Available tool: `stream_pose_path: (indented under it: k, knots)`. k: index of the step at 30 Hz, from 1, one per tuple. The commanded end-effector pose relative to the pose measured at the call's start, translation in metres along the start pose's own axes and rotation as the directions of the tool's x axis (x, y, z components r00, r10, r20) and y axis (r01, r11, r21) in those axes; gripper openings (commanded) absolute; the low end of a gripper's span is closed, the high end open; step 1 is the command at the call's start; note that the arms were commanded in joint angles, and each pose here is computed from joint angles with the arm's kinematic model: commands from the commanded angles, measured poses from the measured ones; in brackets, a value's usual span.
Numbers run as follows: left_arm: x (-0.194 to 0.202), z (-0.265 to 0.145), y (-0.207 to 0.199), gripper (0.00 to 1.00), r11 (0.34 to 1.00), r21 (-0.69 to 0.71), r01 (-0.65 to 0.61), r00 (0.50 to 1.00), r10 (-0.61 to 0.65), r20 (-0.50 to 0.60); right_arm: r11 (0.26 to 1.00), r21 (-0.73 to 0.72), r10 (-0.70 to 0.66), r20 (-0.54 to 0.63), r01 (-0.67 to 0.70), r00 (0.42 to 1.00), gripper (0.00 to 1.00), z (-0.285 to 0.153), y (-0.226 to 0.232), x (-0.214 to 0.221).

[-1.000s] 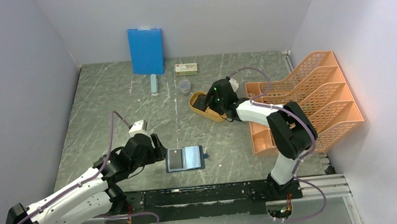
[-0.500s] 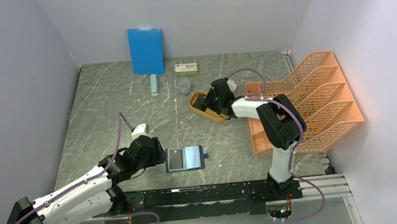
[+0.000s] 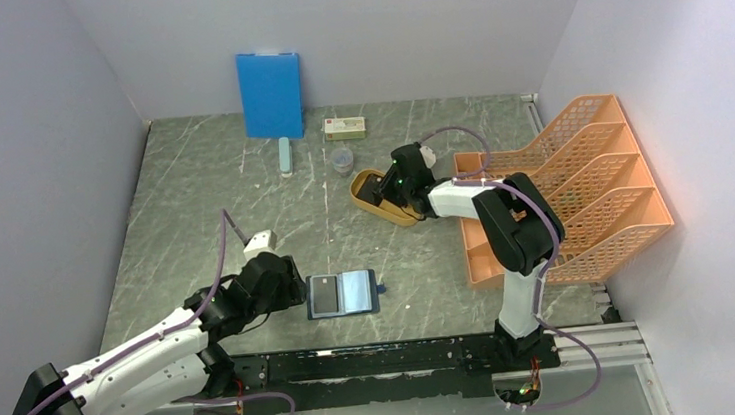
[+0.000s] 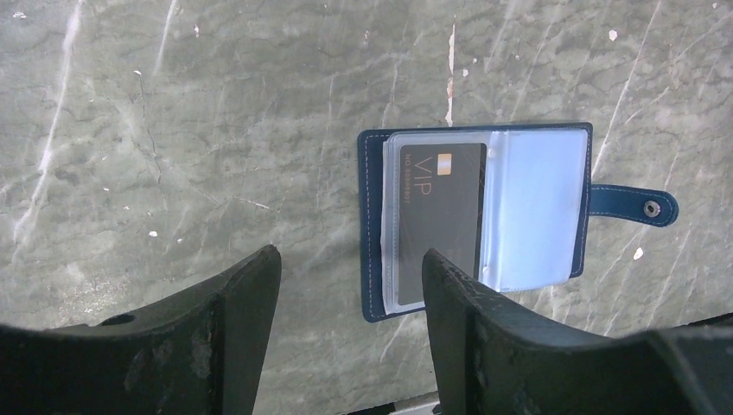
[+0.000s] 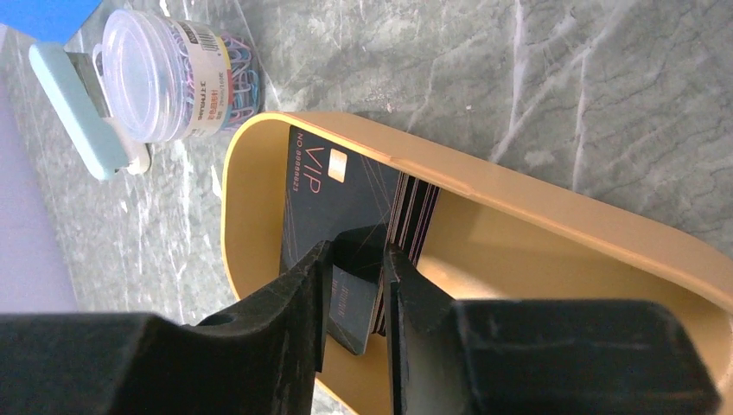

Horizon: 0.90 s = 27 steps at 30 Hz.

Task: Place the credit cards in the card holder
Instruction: Pick up the credit card from the storage box.

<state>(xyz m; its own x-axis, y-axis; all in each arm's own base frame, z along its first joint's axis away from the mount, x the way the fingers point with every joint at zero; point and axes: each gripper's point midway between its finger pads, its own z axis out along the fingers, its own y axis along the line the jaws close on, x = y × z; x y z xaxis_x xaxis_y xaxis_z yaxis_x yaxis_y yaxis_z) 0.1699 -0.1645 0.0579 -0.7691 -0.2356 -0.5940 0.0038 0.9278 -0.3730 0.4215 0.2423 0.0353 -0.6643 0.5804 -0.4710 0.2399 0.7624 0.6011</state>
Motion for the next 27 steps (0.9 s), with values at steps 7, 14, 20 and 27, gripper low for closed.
stream_pose_path:
  k: [7, 14, 20, 27]
  knots:
    - [-0.004, 0.001, -0.004, 0.65, 1.000, 0.017, 0.012, 1.000, -0.013, 0.018, 1.000, 0.024, 0.009, -0.004, -0.008, 1.000, 0.28, -0.003, -0.020, 0.003]
    - [-0.002, 0.002, -0.003, 0.65, 1.000, 0.016, 0.014, 1.000, -0.014, 0.012, 1.000, 0.028, 0.012, -0.008, -0.011, 1.000, 0.32, -0.007, -0.025, 0.003]
    - [-0.001, 0.003, -0.003, 0.65, 1.000, 0.016, 0.014, 1.000, -0.014, 0.009, 1.000, 0.022, 0.021, -0.008, -0.021, 1.000, 0.46, -0.007, -0.027, 0.002]
    - [0.001, 0.003, -0.002, 0.65, 1.000, 0.014, 0.014, 1.000, -0.014, 0.005, 1.000, 0.006, 0.024, -0.013, -0.024, 1.000, 0.39, -0.007, -0.025, 0.001]
